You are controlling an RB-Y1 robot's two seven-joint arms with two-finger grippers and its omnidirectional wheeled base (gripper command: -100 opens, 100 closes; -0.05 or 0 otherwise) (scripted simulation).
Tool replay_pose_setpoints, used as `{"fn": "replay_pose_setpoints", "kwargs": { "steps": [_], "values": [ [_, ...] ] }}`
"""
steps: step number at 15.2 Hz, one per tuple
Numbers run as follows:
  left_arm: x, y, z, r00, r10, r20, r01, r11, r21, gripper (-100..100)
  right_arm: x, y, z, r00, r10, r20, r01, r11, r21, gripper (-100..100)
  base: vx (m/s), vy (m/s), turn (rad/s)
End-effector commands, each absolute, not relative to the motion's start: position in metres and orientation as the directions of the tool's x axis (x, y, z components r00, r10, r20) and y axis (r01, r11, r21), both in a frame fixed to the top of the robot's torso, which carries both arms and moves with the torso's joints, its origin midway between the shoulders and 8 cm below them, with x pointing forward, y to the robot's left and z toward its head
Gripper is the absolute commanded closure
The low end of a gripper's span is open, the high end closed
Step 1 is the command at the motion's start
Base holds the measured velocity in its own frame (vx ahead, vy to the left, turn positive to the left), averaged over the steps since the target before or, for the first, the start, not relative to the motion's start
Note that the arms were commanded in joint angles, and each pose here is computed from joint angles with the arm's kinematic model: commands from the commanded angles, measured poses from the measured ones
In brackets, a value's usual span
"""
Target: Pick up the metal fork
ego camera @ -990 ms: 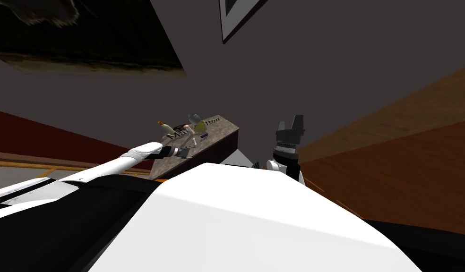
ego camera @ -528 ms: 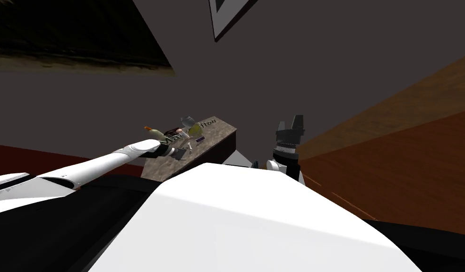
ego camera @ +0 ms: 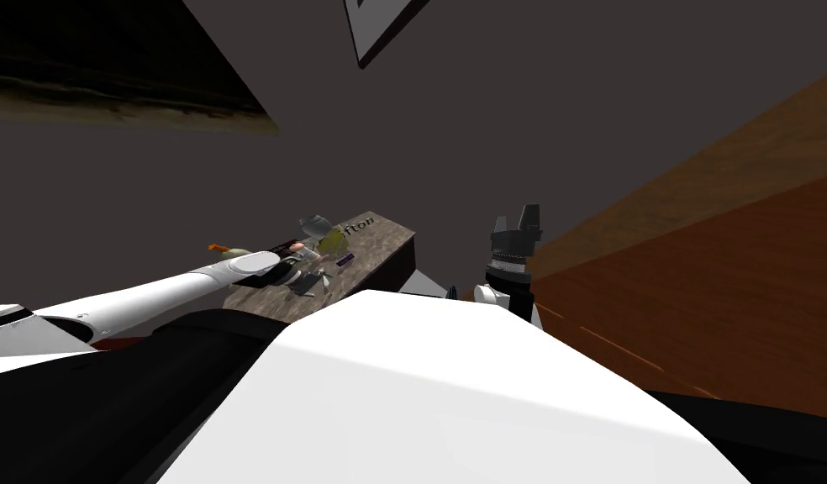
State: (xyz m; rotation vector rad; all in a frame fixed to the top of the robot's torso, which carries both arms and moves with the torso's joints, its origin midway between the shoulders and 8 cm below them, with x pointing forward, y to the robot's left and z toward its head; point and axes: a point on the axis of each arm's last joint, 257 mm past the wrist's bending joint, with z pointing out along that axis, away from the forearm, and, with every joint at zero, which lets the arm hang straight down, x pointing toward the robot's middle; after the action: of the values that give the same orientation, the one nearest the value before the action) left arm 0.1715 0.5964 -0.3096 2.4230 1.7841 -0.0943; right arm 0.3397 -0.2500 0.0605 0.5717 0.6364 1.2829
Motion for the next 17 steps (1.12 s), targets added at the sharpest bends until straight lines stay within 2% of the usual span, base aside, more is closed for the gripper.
{"fn": "replay_pose_setpoints", "kwargs": {
  "steps": [1, 10, 15, 16, 17],
  "values": [
    [0.154, 0.606, -0.311, 0.325, 0.939, -0.114, 0.946, -0.325, 0.022, -100, 0.340, -0.250, 0.061, 0.162, 0.980, -0.113, -0.683, 0.194, 0.704, 0, 0.085, 0.042, -0.154],
    [0.071, 0.647, -0.313, 0.443, 0.891, -0.099, 0.870, -0.454, -0.194, -100, 0.340, -0.250, 0.061, 0.162, 0.980, -0.113, -0.683, 0.194, 0.704, 0, 0.088, 0.062, -0.220],
    [0.069, 0.640, -0.329, 0.421, 0.902, -0.095, 0.886, -0.432, -0.168, -100, 0.340, -0.250, 0.061, 0.162, 0.980, -0.113, -0.683, 0.194, 0.704, 0, 0.002, 0.015, -0.057],
    [0.068, 0.640, -0.331, 0.420, 0.903, -0.092, 0.887, -0.430, -0.167, 100, 0.340, -0.250, 0.061, 0.162, 0.980, -0.113, -0.683, 0.194, 0.704, 0, 0.000, 0.000, 0.000],
    [0.068, 0.640, -0.331, 0.421, 0.903, -0.092, 0.887, -0.430, -0.167, 100, 0.340, -0.250, 0.061, 0.162, 0.980, -0.113, -0.683, 0.194, 0.704, 0, -0.003, 0.004, 0.011]
  ]
}}
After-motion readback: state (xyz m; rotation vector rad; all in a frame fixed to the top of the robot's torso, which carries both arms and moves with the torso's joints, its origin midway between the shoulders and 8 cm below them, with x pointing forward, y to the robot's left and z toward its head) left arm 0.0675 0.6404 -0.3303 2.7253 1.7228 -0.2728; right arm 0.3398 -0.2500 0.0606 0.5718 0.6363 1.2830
